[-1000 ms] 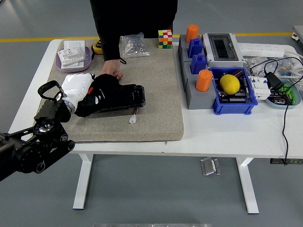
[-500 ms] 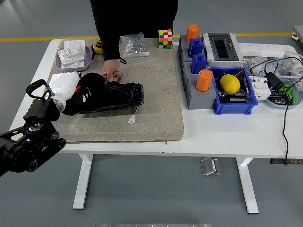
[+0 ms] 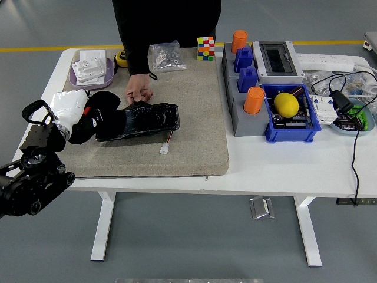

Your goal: Pick the rag up,wipe the panel,place it on the desk

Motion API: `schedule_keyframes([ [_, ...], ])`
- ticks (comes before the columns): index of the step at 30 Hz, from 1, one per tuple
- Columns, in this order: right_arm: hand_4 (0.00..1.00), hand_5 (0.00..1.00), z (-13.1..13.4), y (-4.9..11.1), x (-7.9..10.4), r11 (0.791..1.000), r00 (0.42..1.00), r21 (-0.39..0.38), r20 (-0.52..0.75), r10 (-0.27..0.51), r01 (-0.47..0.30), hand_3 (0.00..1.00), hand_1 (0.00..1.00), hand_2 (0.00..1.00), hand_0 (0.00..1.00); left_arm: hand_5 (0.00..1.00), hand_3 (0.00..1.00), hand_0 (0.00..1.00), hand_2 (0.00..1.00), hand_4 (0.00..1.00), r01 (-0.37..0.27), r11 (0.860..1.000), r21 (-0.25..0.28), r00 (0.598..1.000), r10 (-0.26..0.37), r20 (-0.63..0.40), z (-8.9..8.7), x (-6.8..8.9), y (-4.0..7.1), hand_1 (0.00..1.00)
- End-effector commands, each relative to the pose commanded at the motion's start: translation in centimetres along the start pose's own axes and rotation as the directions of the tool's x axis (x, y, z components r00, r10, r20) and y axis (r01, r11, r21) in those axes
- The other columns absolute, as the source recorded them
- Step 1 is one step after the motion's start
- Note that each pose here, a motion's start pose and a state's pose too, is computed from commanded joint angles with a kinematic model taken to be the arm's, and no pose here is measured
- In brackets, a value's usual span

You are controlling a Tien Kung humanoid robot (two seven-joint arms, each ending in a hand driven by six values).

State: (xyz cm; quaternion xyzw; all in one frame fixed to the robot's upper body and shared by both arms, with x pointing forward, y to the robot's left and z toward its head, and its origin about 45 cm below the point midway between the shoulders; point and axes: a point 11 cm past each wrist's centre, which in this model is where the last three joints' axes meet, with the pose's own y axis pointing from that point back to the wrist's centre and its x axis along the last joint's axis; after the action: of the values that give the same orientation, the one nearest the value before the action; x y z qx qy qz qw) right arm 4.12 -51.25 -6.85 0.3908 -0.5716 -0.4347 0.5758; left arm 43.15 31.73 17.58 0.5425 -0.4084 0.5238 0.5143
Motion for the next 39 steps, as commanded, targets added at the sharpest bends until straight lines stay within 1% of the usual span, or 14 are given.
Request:
schedule_keyframes([
  [7,0.922,0.574,-0.1,0.0,0.1,1.0,1.0,-0.001,0.0,0.002,-0.002,0.594,0.707,0.716,0.761,0.002,0.392,0.218,0.455,0.461,-0.002,1.0,-0.019,1.0,0.001,-0.007,0.8,0.1,0.1,0.12],
  [12,0.922,0.574,-0.1,0.0,0.1,1.0,1.0,-0.001,-0.002,0.001,-0.001,0.594,0.707,0.716,0.761,0.002,0.392,0.218,0.455,0.461,0.0,0.999,-0.049,1.0,0.0,-0.016,2.4,0.0,0.1,0.12],
  [16,0.922,0.574,0.0,0.0,0.0,1.0,1.0,-0.001,-0.006,0.0,0.0,0.594,0.707,0.716,0.759,0.002,0.391,0.218,0.454,0.461,0.019,0.997,-0.081,1.0,-0.021,-0.023,4.1,-0.7,0.4,0.12],
  [20,0.922,0.574,-0.1,0.0,0.1,1.0,1.0,0.001,-0.007,0.002,-0.002,0.594,0.707,0.716,0.761,0.002,0.391,0.218,0.454,0.461,0.033,0.994,-0.107,0.999,-0.036,-0.025,5.2,-1.2,0.8,0.119],
  [29,0.922,0.574,-0.4,0.1,0.4,1.0,1.0,0.002,-0.007,0.006,-0.006,0.593,0.706,0.716,0.761,0.002,0.391,0.218,0.454,0.461,0.025,0.989,-0.149,0.999,-0.031,-0.036,7.4,-0.6,0.8,0.119],
  [31,0.923,0.575,-0.4,0.2,0.4,1.0,1.0,0.003,-0.009,0.006,-0.006,0.594,0.706,0.716,0.76,0.002,0.391,0.218,0.454,0.461,0.025,0.985,-0.169,0.999,-0.032,-0.035,8.2,-0.5,0.9,0.119],
  [39,0.923,0.575,-0.6,0.2,0.6,1.0,1.0,0.005,-0.013,0.008,-0.008,0.593,0.706,0.716,0.759,0.002,0.391,0.218,0.454,0.462,0.041,0.974,-0.224,0.998,-0.048,-0.03,10.5,-0.8,1.6,0.119],
])
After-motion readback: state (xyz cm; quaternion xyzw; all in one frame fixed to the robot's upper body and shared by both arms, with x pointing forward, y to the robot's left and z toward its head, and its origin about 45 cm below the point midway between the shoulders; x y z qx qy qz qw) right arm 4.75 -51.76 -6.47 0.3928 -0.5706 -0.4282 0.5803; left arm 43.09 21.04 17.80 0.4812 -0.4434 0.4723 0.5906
